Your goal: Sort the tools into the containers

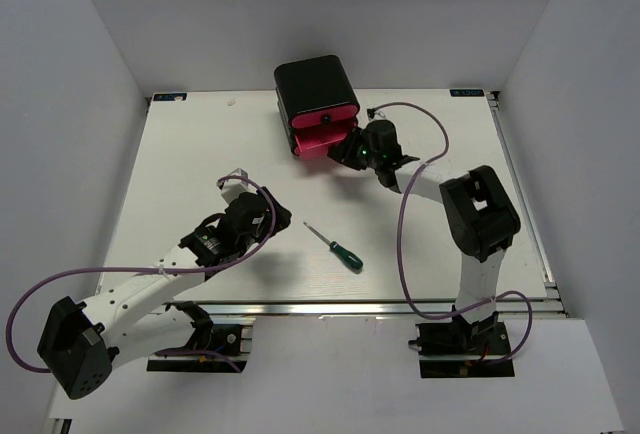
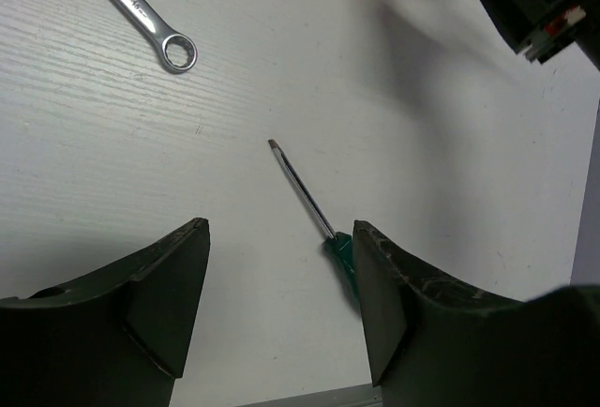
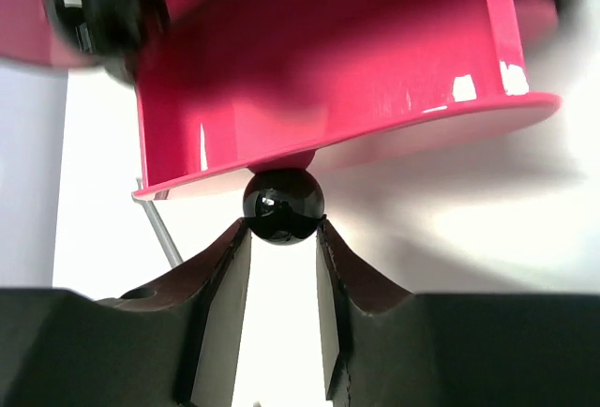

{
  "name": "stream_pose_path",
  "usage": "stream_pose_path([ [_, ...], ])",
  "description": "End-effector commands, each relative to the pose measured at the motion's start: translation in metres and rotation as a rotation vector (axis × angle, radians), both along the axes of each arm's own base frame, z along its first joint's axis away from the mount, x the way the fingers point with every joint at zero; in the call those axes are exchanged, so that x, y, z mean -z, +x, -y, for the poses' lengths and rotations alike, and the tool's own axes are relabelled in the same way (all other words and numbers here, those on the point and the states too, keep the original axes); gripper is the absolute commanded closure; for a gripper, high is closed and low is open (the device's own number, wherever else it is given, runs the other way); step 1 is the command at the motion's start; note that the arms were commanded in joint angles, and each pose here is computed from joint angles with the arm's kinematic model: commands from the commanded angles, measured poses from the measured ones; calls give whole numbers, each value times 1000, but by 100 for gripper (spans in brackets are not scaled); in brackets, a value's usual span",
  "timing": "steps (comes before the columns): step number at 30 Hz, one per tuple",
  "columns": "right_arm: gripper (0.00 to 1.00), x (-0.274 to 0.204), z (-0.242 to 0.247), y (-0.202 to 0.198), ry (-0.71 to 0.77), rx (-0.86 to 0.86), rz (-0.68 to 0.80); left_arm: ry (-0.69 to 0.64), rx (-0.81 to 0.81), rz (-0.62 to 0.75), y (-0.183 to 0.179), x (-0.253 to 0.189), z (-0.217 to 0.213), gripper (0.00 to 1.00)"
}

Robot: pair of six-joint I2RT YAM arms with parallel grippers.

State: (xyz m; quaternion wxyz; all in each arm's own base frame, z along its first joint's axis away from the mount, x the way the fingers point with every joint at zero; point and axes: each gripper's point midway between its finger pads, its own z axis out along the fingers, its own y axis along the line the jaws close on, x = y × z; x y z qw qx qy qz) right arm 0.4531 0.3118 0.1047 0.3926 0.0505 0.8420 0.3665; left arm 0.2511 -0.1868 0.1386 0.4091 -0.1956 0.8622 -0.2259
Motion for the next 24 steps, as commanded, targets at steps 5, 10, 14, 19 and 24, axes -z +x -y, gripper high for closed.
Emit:
stream_pose_path([
  [5, 77, 5, 24, -32, -27, 2, -25, -22, -17, 38, 5, -15, -1, 28],
  [10, 46, -7, 16, -32, -24, -56, 12, -11, -27, 34, 7, -15, -2, 26],
  [14, 37, -14, 11, -50, -82, -211, 25, 5, -47, 33, 11, -17, -4, 24],
  [19, 34, -19, 17, -105, -211, -566, 191, 16, -59, 22, 11, -16, -7, 24],
  [24, 39, -18, 34, -165, -370, -906, 352, 34, -114, -8, 12, -13, -23, 43],
])
